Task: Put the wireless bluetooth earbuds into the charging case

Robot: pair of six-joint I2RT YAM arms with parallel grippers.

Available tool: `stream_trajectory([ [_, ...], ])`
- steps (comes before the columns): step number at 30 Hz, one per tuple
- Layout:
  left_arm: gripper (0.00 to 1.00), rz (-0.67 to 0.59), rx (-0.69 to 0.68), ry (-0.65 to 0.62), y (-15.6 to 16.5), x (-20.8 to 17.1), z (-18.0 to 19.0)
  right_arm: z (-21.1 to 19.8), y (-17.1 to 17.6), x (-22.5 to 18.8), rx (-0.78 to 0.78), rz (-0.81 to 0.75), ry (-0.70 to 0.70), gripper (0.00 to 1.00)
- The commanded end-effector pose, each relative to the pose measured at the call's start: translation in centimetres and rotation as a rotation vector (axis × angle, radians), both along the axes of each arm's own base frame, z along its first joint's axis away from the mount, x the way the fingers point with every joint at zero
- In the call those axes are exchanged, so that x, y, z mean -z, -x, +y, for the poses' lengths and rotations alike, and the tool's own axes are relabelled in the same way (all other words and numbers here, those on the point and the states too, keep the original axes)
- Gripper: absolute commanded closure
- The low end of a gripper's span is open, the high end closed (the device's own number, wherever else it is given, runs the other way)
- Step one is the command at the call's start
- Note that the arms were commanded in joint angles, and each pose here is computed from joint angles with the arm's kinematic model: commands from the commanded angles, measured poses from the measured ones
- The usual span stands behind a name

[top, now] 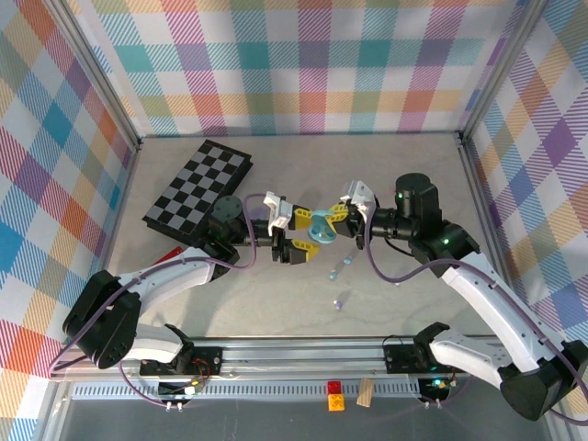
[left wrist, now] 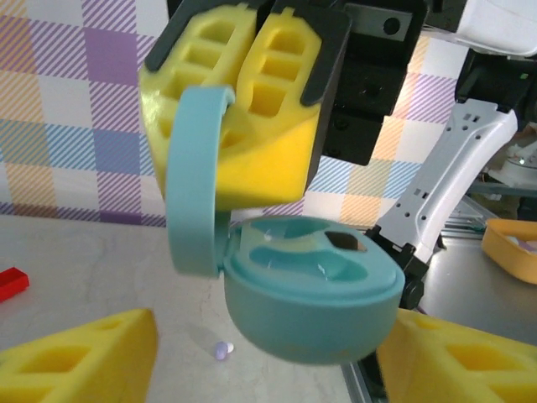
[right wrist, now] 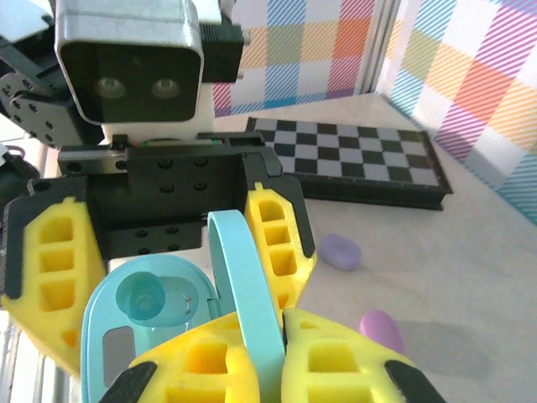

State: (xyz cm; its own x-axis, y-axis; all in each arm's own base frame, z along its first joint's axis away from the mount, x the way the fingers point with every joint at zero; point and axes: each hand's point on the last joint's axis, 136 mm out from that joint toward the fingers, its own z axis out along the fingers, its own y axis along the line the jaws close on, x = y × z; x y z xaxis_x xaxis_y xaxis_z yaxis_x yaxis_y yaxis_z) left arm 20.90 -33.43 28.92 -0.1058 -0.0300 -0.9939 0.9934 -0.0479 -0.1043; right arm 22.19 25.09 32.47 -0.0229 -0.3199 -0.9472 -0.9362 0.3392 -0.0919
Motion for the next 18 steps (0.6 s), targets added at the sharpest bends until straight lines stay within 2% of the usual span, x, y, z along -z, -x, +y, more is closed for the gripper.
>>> stream_trajectory([
  [1, 0.25, -0.015, -0.024, 0.030, -0.6, -1.2, 0.0, -0.3, -0.8, -1.7, 0.041, -0.086, -0.043, 1.00],
  [3, 0.23, -0.006, -0.025, 0.032, -0.7, -1.3, -0.1, -0.4, -0.9, -1.8, 0.053, -0.098, -0.046, 1.00],
  [9, 0.24, -0.006, -0.005, 0.035, -0.4, -1.6, -0.7, -0.4, -1.2, -1.4, 0.059, -0.100, -0.038, 1.00],
  [18, 0.34, -0.010, -0.006, 0.064, -0.6, -2.5, -0.9, -0.1, -1.6, -0.2, 0.054, -0.079, -0.004, 1.00],
])
